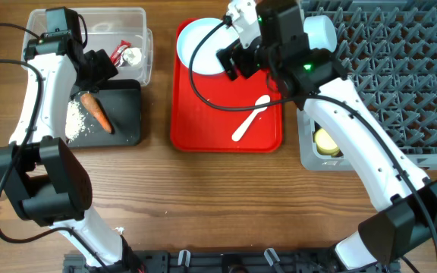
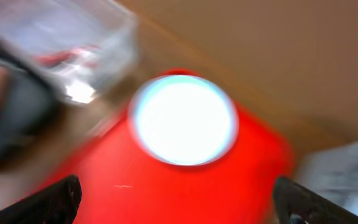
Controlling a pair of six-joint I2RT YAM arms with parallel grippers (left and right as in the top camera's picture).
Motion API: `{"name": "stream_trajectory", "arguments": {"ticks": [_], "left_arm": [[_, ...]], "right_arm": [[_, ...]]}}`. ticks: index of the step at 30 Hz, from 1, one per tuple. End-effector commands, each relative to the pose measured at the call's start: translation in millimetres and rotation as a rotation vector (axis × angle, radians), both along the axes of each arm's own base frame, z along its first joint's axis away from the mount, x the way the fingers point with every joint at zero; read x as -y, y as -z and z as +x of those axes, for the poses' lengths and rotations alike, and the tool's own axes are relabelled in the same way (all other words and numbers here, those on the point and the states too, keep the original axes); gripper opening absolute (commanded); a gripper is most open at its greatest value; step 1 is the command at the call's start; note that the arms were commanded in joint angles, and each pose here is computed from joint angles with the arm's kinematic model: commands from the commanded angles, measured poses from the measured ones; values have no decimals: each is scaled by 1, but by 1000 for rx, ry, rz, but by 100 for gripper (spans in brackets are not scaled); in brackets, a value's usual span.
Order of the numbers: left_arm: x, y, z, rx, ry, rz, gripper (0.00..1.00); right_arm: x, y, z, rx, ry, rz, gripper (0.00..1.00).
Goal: Sort waste into correct bins and load items into the dishwasher rack
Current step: 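Move the right gripper back to the light-blue plate on the red tray, then grip the light-blue plate rim with the right gripper and lift it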
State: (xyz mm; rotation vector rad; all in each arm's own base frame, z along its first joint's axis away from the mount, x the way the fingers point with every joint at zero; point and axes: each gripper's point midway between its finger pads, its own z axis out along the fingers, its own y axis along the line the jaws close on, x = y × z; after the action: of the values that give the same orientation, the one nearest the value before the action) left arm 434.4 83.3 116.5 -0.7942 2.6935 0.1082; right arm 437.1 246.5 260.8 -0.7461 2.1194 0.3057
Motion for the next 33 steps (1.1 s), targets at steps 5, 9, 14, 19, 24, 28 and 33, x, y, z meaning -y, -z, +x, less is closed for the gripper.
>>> {"name": "stream_trajectory", "arguments": {"ticks": [5, 9, 14, 19, 24, 28, 33], "left_arm": [[1, -12, 3, 32, -5, -4, 100], [1, -12, 3, 32, -5, -4, 100], [1, -12, 3, 32, -5, -4, 100], [1, -12, 3, 32, -5, -3, 100], [1, -12, 3, 32, -5, -4, 100], [1, -12, 3, 32, -5, -4, 100], [1, -12, 3, 32, -5, -4, 100]], "right_arm": [[-19, 3, -18, -354, 193, 373, 100], [-14, -3, 11, -276, 280, 391, 100], [-7, 57, 48, -323, 408, 350, 100], [0, 140, 68, -480, 563, 370, 100], [-1, 172, 73, -601, 748, 497, 100], [1, 180, 88, -567, 805, 547, 91], [3, 204, 91, -569, 851, 532, 77]]}}
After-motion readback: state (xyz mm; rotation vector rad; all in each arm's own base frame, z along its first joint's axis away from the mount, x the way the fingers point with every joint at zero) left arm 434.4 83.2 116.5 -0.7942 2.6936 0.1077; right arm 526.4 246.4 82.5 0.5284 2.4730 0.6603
